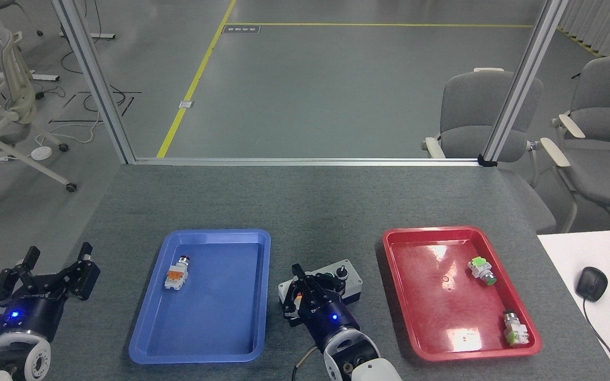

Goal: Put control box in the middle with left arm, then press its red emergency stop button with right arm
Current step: 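Move the right gripper over the box and press the red button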

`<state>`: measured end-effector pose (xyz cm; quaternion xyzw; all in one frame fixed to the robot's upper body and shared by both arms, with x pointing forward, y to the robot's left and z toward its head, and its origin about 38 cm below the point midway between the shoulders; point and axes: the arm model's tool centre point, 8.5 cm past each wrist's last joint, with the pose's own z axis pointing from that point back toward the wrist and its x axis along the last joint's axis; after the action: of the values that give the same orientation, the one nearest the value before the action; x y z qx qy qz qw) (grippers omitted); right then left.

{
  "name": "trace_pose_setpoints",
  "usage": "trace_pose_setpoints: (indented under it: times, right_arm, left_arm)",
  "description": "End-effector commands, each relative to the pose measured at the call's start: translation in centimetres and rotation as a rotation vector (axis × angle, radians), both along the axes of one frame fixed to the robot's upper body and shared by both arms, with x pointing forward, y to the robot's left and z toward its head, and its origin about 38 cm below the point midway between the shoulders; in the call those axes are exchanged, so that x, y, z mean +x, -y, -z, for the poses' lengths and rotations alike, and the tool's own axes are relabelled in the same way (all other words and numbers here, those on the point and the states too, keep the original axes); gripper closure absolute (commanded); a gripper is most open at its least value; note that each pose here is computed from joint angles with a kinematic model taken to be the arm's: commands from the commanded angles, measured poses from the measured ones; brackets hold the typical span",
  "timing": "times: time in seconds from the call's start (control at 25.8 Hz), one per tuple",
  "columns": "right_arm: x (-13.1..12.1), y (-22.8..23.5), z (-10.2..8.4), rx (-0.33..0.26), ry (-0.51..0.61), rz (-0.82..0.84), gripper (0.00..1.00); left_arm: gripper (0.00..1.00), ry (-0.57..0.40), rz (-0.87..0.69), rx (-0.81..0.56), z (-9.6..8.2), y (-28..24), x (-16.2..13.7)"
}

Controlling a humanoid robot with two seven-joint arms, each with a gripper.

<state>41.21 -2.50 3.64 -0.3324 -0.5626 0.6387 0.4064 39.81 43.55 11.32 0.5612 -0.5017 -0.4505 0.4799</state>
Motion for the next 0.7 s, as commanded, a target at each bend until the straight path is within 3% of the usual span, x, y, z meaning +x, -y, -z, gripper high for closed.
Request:
trace_pose_setpoints:
  times: [0.0,0.31,0.66]
  right_arm:
    - [-0.3,-0.7,1.3,-0.016,-0.036,-0.008,1.0]
    - [-1.2,-1.3,3.5,-0.048,-0.088,-0.021,1.0]
    - [-1.3,-0.9,4.2,-0.04,-0.102,-0.012,1.0]
  left_arm:
    - [0.02,-0.011,0.0,0.008,0.1,0.0,0.0]
    - [0.02,-0.013,0.006,0.01,0.0,0.0,0.0]
    - [0.02,-0.008,0.01,0.008,0.0,0.1,0.0]
